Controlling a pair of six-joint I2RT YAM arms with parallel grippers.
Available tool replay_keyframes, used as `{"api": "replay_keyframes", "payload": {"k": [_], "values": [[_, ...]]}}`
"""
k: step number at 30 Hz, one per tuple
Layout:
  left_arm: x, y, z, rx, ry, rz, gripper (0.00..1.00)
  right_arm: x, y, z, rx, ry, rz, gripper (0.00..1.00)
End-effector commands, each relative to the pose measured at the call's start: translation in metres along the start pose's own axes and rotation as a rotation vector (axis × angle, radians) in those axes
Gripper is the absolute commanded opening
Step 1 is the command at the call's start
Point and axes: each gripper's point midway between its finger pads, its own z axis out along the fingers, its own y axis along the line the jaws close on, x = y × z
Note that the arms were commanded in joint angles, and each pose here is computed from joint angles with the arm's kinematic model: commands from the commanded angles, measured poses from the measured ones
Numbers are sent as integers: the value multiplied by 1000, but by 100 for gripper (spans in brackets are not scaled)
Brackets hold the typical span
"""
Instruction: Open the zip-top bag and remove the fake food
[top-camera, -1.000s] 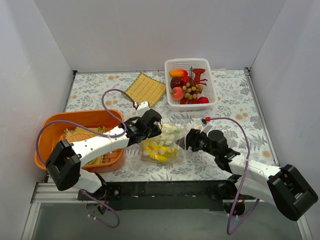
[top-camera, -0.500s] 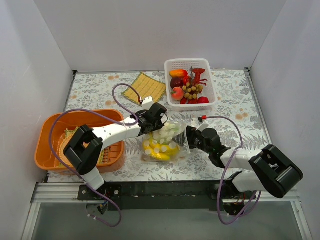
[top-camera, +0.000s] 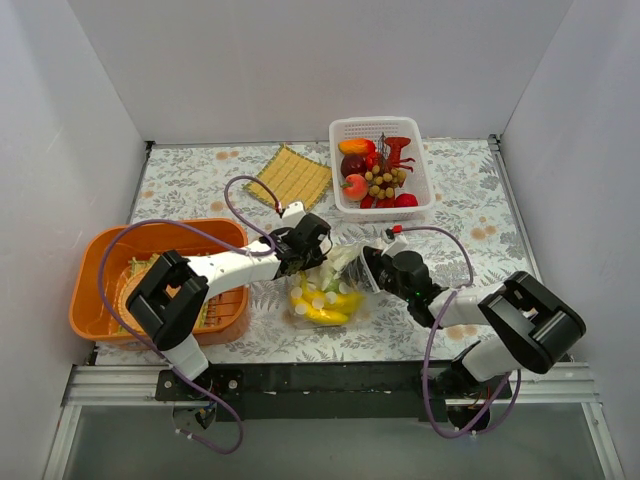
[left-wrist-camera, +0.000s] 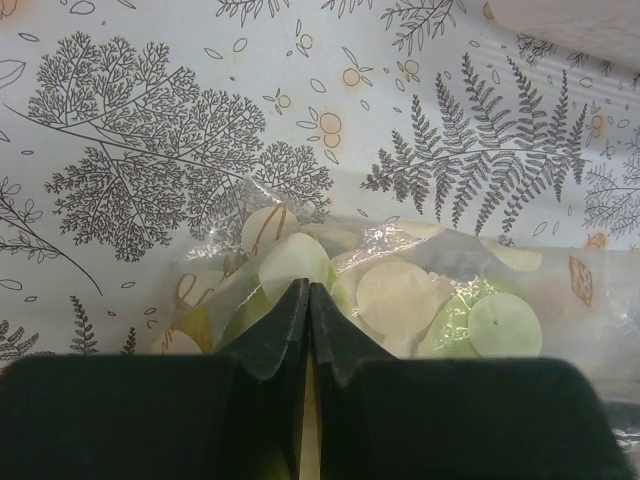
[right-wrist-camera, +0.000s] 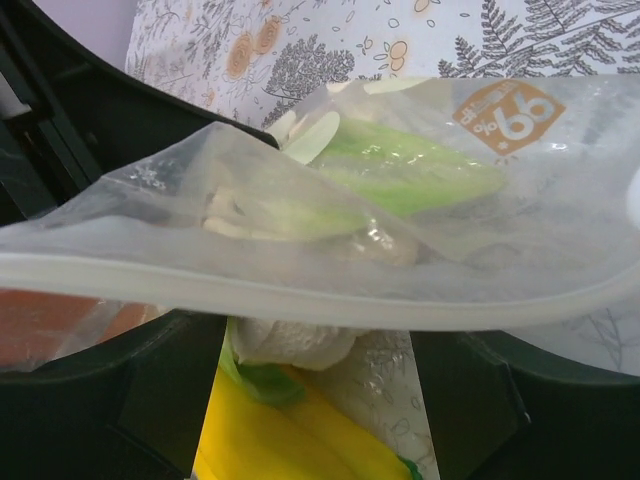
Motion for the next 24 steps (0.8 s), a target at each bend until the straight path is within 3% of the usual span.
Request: {"api": "replay_keyframes", "payload": {"k": [1,4,7,8,10,11,12,14,24], "values": [[17,3,-9,21,73,6,3,-22,21,17,-52,-69,2,80],[21,3,-10,38,88,2,2,-21,19,21,-47,-71,13,80],[14,-4,-18,75,69,2,3,-19,15,23,-35,-64,16,74],[9,-6,-21,82,56,0,5,-17,13,21,-34,-63,14,61],[-7,-9,-33,83,18,-5,23,-17,12,18,-30,-68,15,43],[-11,-8,-38,74,5,-7,30,-18,13,14,-30,-74,12,28],[-14,-1,-42,44,-3,-4,39,-20,11,13,-19,-83,6,24],[-25,-2,-58,58,-29,-36,49,-19,10,6,-7,-79,3,17],[-1,33,-81,12,42,-99,47,-28,2,-11,40,-147,6,10]]}}
